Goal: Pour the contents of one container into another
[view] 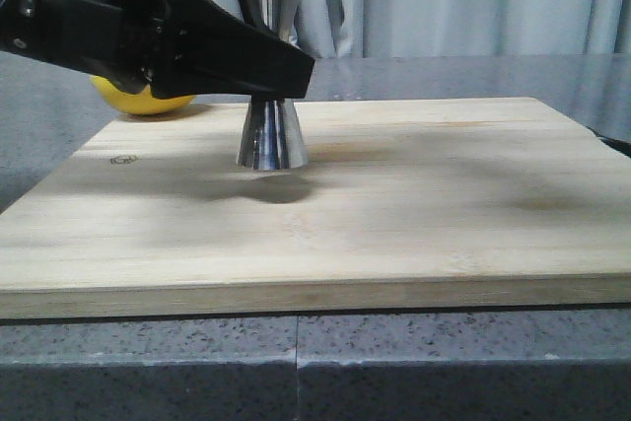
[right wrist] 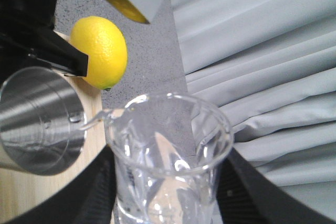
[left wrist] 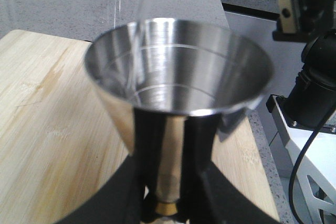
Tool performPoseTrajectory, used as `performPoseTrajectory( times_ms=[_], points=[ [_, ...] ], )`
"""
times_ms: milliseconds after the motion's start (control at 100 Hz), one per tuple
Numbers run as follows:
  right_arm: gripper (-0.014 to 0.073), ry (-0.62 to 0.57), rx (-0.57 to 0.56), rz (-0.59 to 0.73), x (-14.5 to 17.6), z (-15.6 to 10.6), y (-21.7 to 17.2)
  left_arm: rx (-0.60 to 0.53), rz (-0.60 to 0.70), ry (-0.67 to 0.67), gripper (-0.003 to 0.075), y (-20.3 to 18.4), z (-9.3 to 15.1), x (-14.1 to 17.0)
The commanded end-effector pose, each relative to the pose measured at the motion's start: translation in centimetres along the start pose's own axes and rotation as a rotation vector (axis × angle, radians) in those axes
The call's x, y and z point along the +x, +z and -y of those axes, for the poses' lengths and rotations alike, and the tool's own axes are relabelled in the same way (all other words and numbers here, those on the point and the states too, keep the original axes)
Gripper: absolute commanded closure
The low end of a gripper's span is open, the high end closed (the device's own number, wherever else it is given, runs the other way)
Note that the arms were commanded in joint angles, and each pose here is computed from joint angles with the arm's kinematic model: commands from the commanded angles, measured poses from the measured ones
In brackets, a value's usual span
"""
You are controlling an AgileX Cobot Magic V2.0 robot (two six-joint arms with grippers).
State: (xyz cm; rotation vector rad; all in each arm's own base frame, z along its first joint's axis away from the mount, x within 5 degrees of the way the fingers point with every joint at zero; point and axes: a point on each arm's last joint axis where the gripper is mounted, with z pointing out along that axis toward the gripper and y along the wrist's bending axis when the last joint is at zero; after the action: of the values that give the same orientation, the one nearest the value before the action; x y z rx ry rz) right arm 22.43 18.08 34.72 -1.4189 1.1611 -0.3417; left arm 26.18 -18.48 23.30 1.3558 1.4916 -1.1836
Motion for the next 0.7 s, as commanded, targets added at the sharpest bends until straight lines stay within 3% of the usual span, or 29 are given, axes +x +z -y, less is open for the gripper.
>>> performPoseTrajectory(
  times_ms=[0, 690],
  points=[
    [0.0453, -0.018, 0.066, 0.066, -1.21, 1.85, -1.21, 0.034, 0.094, 0.048, 0.0722, -0.40, 0.95, -2.65],
    [0.0453, -0.079, 0.054, 0.087, -2.10, 1.37, -1.27, 0.027, 0.090, 0.048, 0.0722, -0.40, 0.89, -2.62]
  ],
)
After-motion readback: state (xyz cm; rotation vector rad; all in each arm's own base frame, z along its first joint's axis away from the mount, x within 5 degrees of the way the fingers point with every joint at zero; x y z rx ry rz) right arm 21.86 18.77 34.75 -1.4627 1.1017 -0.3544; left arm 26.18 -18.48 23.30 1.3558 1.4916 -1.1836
